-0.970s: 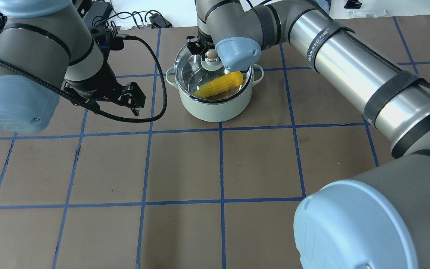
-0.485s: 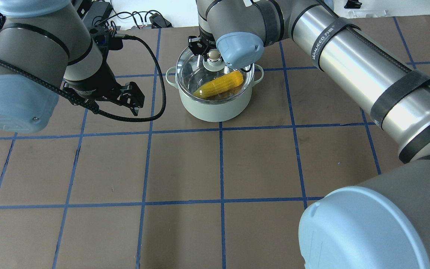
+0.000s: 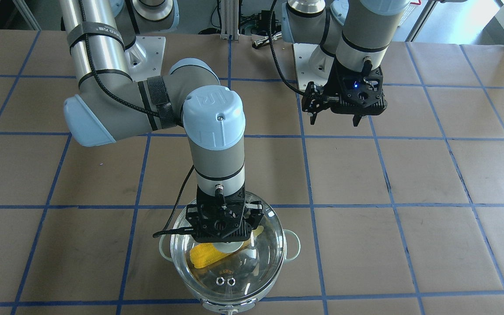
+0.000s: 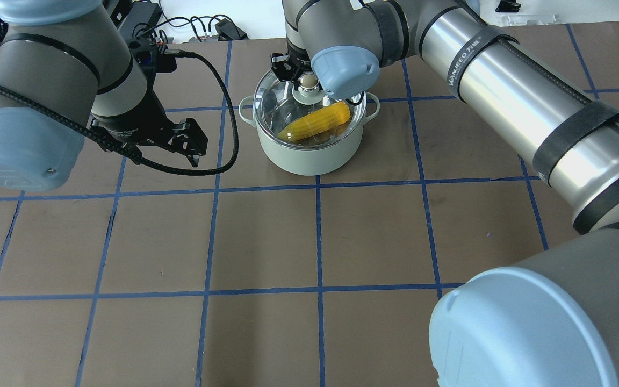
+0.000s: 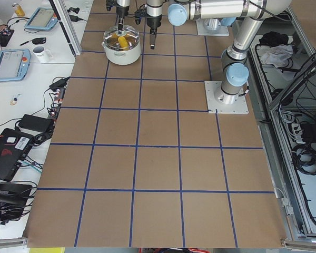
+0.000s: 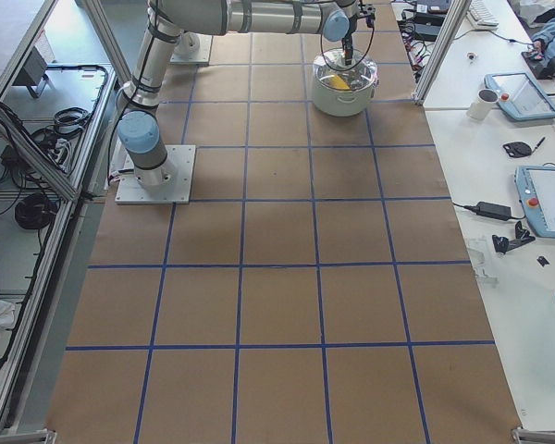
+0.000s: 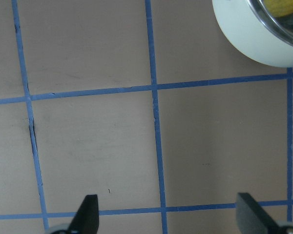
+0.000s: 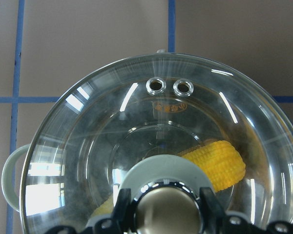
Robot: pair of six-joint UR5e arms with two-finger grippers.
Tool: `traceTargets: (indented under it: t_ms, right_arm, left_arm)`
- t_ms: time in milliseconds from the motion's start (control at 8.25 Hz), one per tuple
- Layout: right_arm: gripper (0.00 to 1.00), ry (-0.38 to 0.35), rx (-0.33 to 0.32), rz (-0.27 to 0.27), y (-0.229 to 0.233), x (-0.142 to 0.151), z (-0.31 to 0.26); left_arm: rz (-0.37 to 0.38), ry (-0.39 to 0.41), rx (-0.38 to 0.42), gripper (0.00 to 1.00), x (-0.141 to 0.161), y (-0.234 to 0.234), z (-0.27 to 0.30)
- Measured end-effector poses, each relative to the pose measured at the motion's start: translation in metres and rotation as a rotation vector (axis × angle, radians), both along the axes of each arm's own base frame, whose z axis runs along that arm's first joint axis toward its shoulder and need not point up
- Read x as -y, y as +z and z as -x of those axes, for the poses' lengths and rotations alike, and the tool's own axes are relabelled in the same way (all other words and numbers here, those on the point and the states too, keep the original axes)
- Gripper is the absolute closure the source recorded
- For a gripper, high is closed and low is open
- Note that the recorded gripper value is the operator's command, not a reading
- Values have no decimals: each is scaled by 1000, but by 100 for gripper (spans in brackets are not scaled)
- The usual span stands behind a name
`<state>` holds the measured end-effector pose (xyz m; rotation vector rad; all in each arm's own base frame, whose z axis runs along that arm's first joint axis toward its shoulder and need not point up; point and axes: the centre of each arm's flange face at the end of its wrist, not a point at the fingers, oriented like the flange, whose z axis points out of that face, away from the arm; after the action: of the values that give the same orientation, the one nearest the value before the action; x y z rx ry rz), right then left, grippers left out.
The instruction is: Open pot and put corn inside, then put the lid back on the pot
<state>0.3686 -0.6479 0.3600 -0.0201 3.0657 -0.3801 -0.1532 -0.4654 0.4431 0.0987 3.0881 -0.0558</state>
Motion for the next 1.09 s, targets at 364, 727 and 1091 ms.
traceTargets:
  t_ms: [364,727,1091]
  right_arm:
    - [52,2,4,-5,-4,1,-1]
    - [52,4,4,-7,-5,1,-1]
    - [52,4,4,-8,-6,2,-1]
  left_arm:
    - [-2,0,3,0,0,0,0]
    - [-3,1,4,0,0,-1,-1]
    - [-3,0,4,0,0,-1,0]
